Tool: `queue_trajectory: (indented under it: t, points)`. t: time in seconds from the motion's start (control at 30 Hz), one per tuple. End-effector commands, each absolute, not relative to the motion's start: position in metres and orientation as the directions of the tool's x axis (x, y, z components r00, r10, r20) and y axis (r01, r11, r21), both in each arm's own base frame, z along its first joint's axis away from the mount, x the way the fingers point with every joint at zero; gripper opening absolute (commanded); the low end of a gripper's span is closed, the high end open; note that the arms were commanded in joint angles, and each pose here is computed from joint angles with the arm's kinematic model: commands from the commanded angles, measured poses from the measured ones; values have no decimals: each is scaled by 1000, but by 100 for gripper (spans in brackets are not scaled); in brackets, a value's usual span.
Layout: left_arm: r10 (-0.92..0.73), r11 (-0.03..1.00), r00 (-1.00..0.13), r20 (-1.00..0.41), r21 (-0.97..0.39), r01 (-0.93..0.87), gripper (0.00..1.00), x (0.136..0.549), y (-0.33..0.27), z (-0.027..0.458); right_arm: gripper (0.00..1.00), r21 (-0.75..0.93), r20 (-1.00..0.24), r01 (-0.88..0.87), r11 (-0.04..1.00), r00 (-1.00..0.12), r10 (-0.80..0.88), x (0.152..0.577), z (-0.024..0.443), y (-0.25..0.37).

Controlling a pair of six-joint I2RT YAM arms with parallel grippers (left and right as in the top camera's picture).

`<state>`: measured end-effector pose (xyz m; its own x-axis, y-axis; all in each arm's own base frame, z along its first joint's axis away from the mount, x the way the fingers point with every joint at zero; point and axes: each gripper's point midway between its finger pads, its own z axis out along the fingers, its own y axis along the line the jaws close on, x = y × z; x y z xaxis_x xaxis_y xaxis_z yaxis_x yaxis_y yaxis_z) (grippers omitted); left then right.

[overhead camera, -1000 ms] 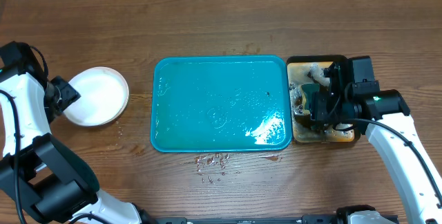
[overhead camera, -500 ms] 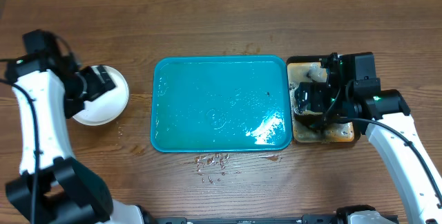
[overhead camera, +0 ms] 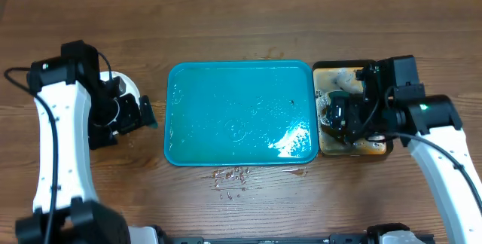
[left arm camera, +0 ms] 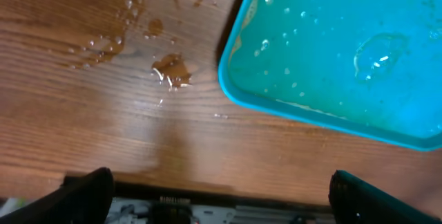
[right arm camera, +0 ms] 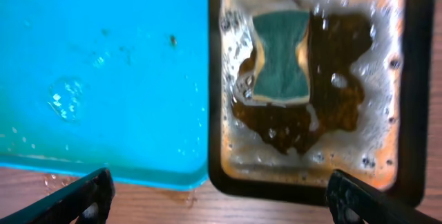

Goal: Clean dirty plates on tray and stack at the side

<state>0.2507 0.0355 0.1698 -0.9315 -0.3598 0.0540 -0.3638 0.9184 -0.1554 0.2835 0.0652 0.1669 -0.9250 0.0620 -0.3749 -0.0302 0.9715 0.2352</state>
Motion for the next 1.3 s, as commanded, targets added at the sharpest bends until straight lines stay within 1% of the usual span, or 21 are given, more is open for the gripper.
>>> queue_trajectory:
  t: [0.0, 0.1, 0.2, 0.33, 0.47, 0.57, 0.63, 1.27]
  points:
    - [-331, 933, -940, -87, -177, -313, 100, 234, 29, 188, 100, 233, -471, -39, 972, -879, 78, 276, 186, 60]
    - [-332, 936, -912, -239, -199, -289, 100, 226, 25, 195, 100, 234, -564, -65, 970, -822, 81, 269, 199, 58]
    - [-315, 946, -848, -425, -208, -247, 100, 218, 22, 207, 100, 221, -663, -80, 972, -743, 90, 258, 215, 53]
    - [-277, 961, -696, -663, -202, -190, 100, 203, 19, 234, 100, 193, -756, -71, 979, -647, 103, 240, 231, 43]
    - [-245, 969, -566, -787, -172, -180, 100, 188, 20, 257, 100, 186, -770, -65, 980, -629, 104, 227, 236, 39]
    - [-235, 971, -526, -817, -168, -171, 100, 178, 18, 265, 100, 185, -755, -61, 981, -647, 102, 223, 231, 39]
    - [-233, 971, -519, -822, -168, -170, 100, 175, 17, 266, 100, 185, -749, -59, 981, -655, 101, 223, 229, 39]
    - [-252, 967, -594, -764, -174, -186, 100, 161, 13, 247, 100, 184, -740, -57, 981, -665, 100, 223, 226, 39]
